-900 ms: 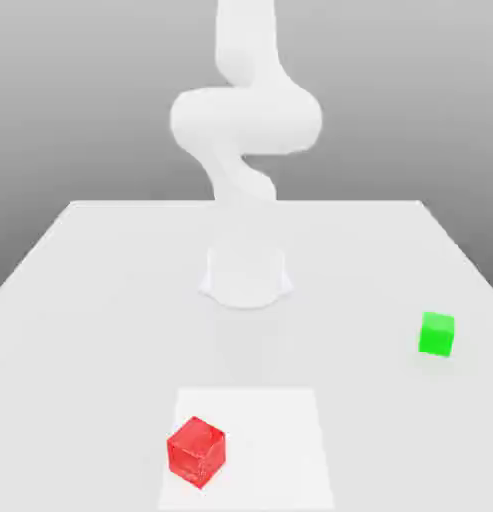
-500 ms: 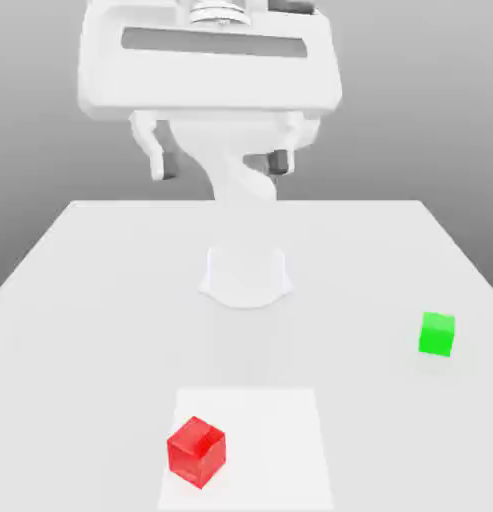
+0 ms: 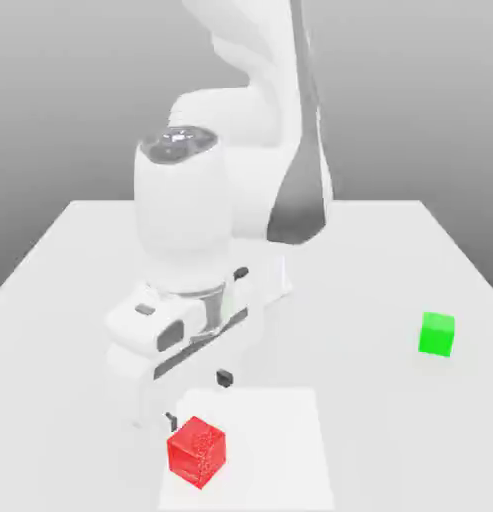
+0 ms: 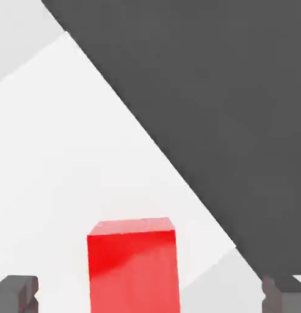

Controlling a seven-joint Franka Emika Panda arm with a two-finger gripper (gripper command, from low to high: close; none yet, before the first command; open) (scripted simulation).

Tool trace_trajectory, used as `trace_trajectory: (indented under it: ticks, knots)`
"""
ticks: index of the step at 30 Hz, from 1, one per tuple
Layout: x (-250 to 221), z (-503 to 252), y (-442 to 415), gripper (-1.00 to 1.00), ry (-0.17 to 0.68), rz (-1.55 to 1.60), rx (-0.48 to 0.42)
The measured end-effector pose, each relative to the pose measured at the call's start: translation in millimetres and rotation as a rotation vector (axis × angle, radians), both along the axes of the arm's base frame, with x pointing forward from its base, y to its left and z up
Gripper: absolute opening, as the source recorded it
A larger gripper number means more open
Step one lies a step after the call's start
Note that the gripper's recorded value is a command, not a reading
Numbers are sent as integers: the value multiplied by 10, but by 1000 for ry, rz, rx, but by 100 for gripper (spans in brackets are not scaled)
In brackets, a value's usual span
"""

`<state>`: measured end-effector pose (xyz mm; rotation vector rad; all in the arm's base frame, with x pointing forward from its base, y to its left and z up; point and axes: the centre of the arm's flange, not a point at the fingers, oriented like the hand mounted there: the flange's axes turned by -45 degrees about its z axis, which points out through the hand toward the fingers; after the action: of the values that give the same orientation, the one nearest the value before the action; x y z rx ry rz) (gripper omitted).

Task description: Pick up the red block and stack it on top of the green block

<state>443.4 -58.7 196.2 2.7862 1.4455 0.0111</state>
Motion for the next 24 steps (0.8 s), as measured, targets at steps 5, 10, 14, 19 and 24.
trace_trajectory:
  ticks: [5, 10, 14, 19, 24]
  knots:
    - [-22, -461, -6, -100, 6, 6, -2]
    - [-30, -513, -5, -100, 9, 6, -1]
    - [-11, -185, -5, -100, 7, 8, -2]
    - [-93, 158, 638, -100, 14, 123, 18]
    - [-710, 285, 2335, -100, 27, 485, 38]
